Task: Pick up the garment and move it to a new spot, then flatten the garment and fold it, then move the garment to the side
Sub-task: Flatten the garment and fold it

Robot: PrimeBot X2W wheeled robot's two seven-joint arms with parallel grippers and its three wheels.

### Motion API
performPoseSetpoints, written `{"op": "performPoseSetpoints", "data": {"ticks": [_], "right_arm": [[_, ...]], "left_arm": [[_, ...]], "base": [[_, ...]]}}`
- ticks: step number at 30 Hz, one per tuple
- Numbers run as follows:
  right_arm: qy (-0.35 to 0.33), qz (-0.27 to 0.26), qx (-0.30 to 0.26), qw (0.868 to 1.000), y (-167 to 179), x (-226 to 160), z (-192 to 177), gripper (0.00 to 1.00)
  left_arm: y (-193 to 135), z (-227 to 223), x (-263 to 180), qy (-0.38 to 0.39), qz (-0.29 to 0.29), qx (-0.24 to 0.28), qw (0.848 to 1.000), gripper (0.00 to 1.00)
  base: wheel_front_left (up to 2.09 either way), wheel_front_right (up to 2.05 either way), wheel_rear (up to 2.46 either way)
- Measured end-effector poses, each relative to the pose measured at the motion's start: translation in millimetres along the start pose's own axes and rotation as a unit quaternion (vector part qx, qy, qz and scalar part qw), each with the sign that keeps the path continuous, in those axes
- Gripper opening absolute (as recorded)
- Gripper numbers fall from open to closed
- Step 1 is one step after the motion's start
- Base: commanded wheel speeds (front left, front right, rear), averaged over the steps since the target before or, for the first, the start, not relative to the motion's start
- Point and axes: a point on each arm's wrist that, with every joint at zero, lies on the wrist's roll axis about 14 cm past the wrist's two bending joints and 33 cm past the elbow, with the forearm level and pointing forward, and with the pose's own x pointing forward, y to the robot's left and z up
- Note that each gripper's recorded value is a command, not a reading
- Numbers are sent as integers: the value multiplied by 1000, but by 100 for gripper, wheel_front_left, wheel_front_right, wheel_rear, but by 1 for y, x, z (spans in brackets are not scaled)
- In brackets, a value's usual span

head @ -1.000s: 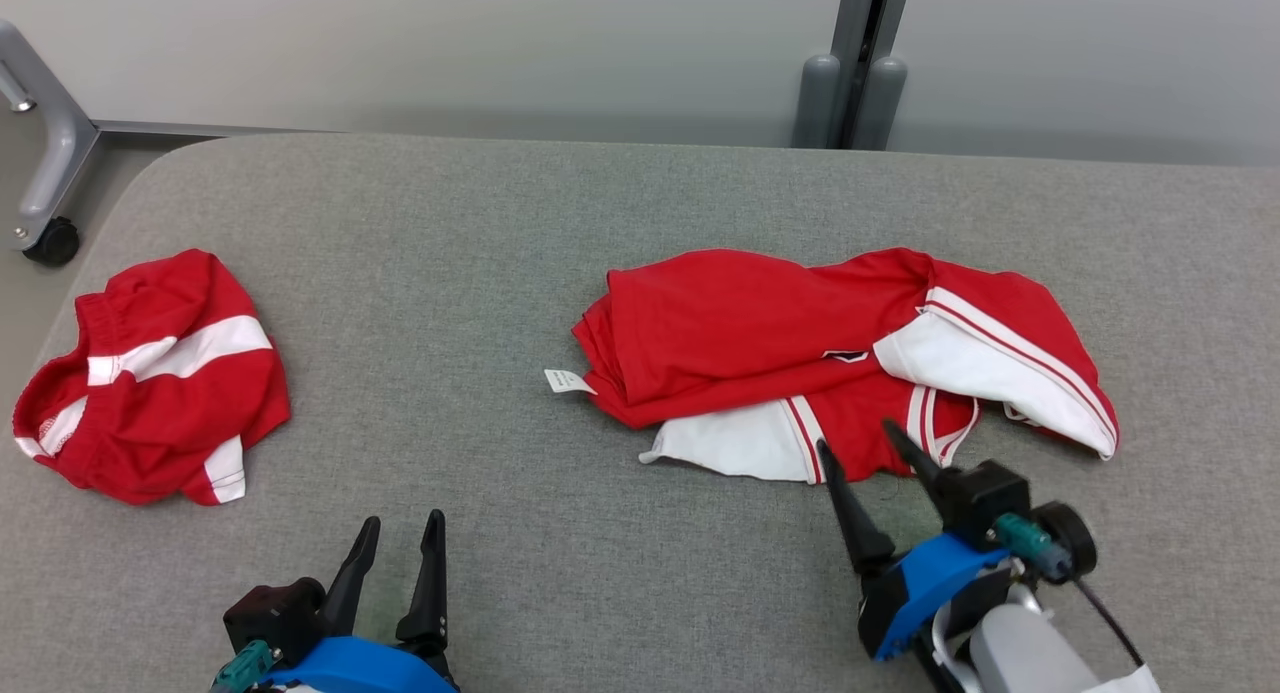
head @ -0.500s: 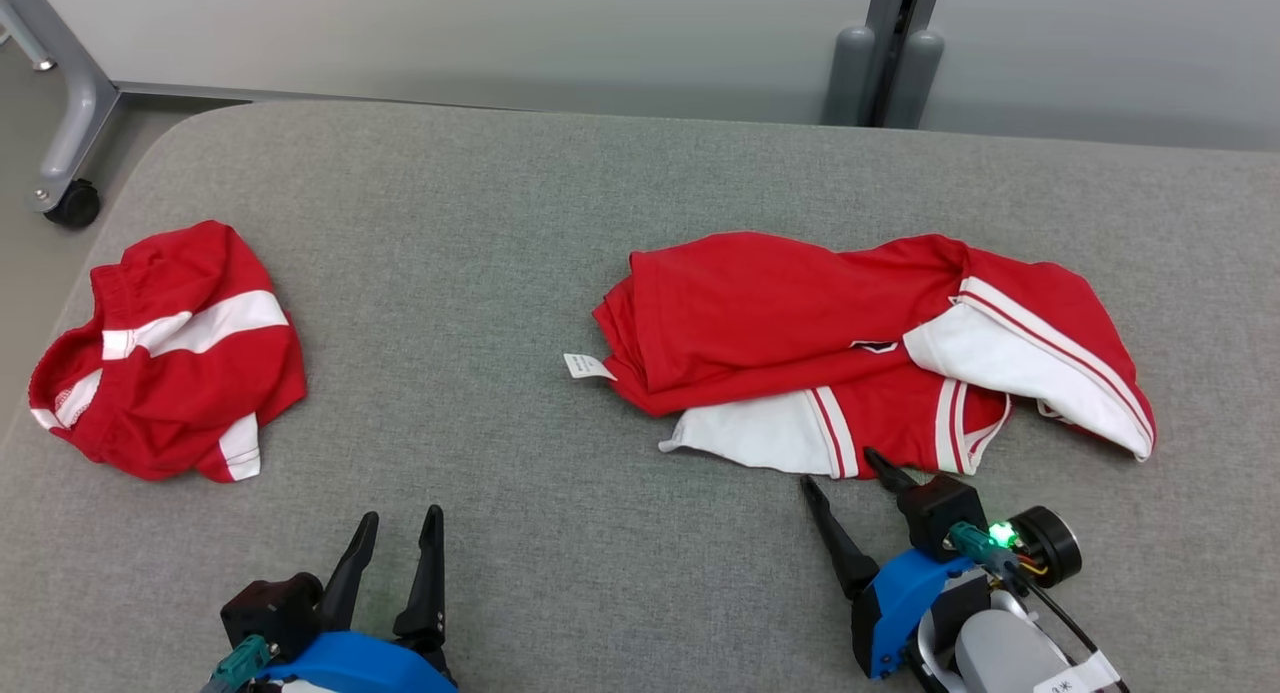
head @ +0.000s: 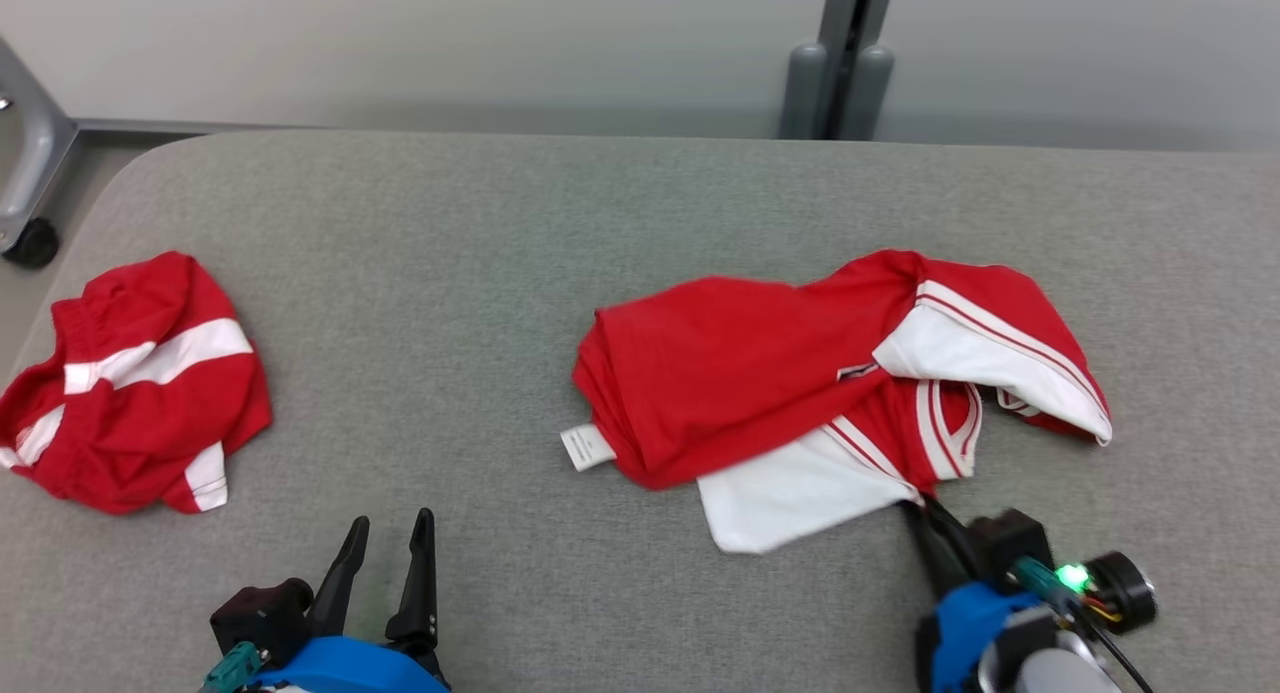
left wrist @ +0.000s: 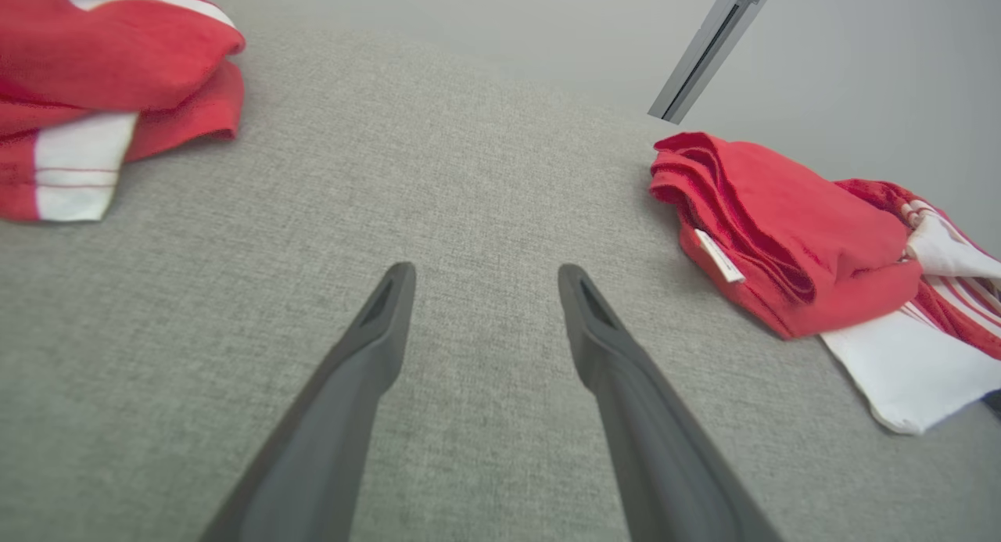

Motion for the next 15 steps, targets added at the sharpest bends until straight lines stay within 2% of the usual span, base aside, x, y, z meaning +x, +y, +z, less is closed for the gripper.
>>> {"op": "performPoseSetpoints", "data": {"ticks": [10,11,12,15], "right_arm": [[-4,-145,-13,989,-92,-64,-12,0],[-9,-157,-10,988,-98,-68,-10,40],[-16,-167,-6,986,-103,-70,-6,100],[-51,-185,3,981,-110,-72,13,100]], "left_arm": [[-33,3,9,-6,-49,9,999,100],[-35,3,9,-5,-52,10,999,100],[-37,3,10,-5,-55,11,998,100],[-43,1,12,-1,-65,14,998,100]], "base": [[0,0,0],[0,0,0],[0,0,0],[0,0,0]]}}
